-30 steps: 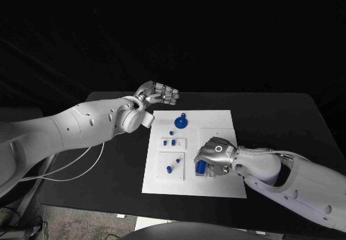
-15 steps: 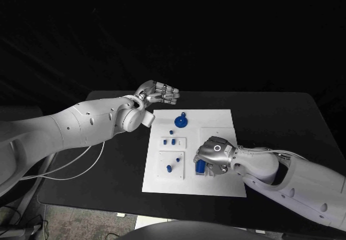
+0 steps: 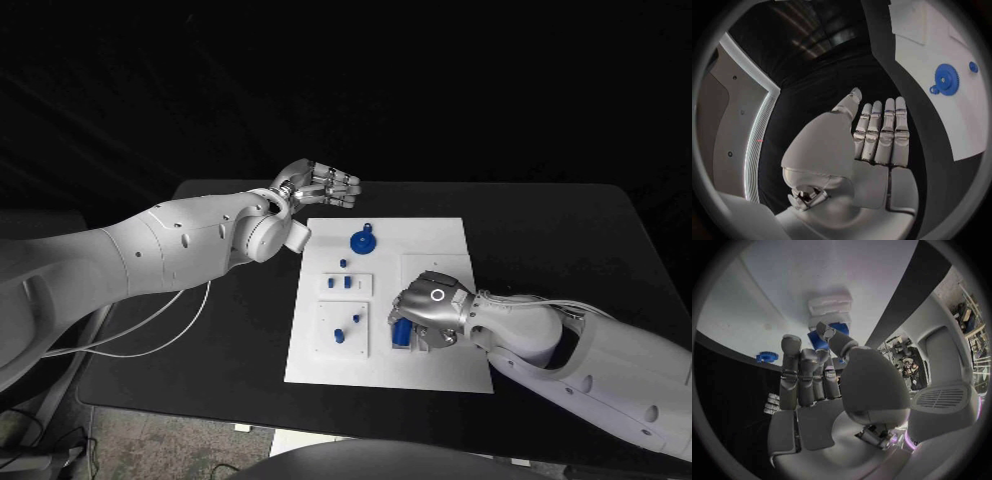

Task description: Assemble the parts on the task board

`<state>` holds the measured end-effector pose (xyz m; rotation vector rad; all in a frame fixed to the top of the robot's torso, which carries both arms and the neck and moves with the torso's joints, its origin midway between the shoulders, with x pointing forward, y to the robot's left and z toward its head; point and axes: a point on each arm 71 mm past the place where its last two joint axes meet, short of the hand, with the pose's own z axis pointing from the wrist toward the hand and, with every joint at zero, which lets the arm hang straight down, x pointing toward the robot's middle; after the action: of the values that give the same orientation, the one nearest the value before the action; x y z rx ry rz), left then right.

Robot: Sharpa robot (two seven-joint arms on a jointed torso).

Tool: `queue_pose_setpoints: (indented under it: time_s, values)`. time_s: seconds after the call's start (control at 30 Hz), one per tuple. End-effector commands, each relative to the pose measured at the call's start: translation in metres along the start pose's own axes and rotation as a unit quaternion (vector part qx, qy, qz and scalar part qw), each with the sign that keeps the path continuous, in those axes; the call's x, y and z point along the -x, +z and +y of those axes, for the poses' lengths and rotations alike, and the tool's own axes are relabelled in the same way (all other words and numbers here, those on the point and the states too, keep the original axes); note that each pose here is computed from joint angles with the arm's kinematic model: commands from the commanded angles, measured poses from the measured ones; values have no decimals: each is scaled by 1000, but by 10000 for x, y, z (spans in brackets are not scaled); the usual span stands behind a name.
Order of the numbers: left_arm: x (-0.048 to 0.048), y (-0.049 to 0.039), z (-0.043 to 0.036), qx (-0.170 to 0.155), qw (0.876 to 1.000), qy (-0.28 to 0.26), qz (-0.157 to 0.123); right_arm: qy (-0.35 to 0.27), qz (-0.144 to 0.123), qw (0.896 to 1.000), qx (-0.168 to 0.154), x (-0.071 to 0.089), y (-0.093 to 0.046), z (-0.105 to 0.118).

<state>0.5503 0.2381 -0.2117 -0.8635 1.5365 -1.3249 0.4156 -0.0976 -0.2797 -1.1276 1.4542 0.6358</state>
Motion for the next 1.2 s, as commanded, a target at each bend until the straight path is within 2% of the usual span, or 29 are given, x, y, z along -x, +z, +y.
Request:
queue_pose_setpoints:
  time_s: [0.03, 0.27, 0.6, 1.2]
  values:
    - [-21, 3, -12, -3, 1000, -4, 8, 21, -31, 999, 14, 50, -3, 28]
    - [-13, -1, -10, -2, 1000, -3, 8, 42, -52, 998, 22, 78, -30, 23]
    - [-13, -1, -10, -1, 1000, -4, 8, 53, -54, 997, 29, 121, -75, 1]
    - [-18, 0, -11, 0, 1000, -4, 10, 53, -3, 998, 36, 38, -121, -47]
